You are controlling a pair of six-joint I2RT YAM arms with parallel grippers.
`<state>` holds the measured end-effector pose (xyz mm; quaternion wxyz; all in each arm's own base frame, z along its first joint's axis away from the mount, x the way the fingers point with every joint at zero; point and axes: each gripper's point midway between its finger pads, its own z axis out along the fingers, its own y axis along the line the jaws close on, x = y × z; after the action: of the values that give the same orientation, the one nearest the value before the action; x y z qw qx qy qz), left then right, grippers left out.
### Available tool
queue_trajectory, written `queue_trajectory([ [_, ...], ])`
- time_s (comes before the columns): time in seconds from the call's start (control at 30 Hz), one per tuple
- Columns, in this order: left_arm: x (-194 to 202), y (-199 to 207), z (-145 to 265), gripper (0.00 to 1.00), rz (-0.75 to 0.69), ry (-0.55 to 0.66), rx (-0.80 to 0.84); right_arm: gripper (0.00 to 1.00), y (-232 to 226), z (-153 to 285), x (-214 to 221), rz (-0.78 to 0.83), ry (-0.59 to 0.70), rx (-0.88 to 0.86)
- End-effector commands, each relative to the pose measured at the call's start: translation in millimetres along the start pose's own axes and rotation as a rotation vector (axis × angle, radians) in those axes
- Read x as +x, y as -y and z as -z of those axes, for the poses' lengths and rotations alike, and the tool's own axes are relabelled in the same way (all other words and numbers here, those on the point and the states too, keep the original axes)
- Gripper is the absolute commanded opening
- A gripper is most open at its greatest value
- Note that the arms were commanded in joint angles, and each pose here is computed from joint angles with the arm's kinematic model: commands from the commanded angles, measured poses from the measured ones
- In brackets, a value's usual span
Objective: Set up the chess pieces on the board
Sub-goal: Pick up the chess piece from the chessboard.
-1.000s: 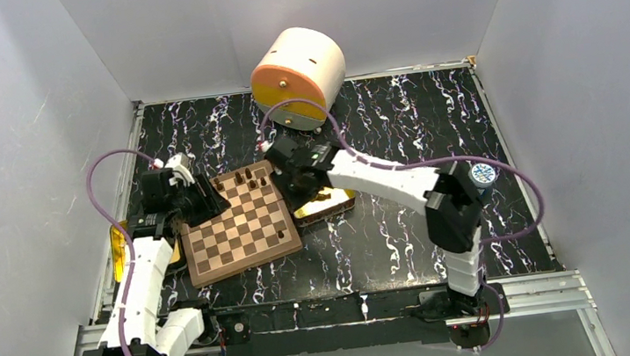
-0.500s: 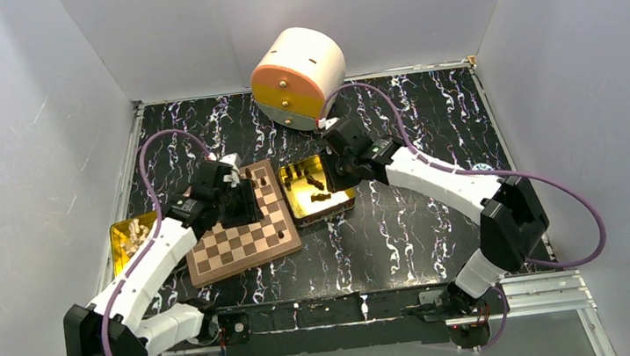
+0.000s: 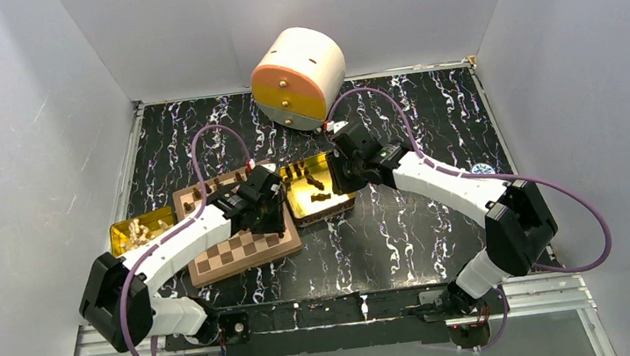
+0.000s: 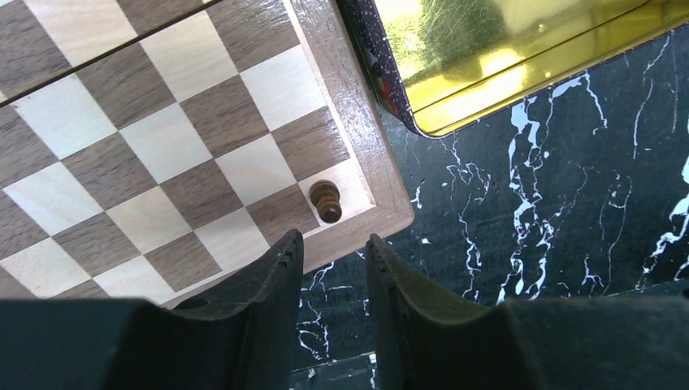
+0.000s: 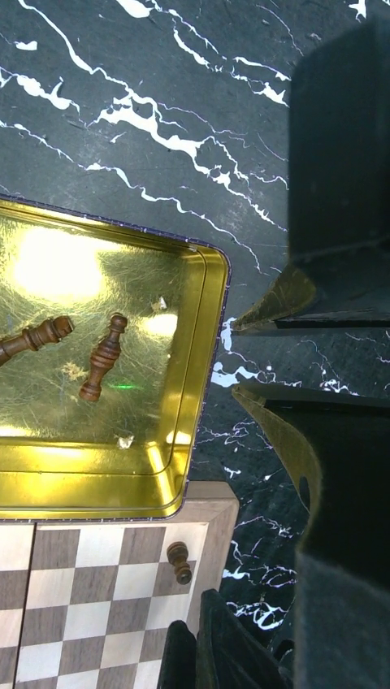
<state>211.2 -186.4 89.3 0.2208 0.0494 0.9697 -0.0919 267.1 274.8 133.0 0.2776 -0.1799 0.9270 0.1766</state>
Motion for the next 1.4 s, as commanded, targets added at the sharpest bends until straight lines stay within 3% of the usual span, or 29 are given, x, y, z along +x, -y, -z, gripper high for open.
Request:
queue_trajectory([
  [0.0, -14, 8, -4, 0.31, 0.015, 0.059, -0.018, 0.36, -7, 13, -15, 0.009, 0.075, -0.047],
  [0.2, -12, 8, -15, 0.25, 0.003, 0.044, -0.037, 0.36, -4, 17, -19, 0.013, 0.090, -0.045],
  [0.93, 4, -1, -27, 0.25, -0.020, -0.005, -0.076, 0.36, -1, 17, -19, 0.003, 0.091, -0.051],
  [1.37, 7, -4, -30, 0.19, -0.028, -0.013, -0.094, 0.36, -2, 16, -20, 0.003, 0.091, -0.057],
])
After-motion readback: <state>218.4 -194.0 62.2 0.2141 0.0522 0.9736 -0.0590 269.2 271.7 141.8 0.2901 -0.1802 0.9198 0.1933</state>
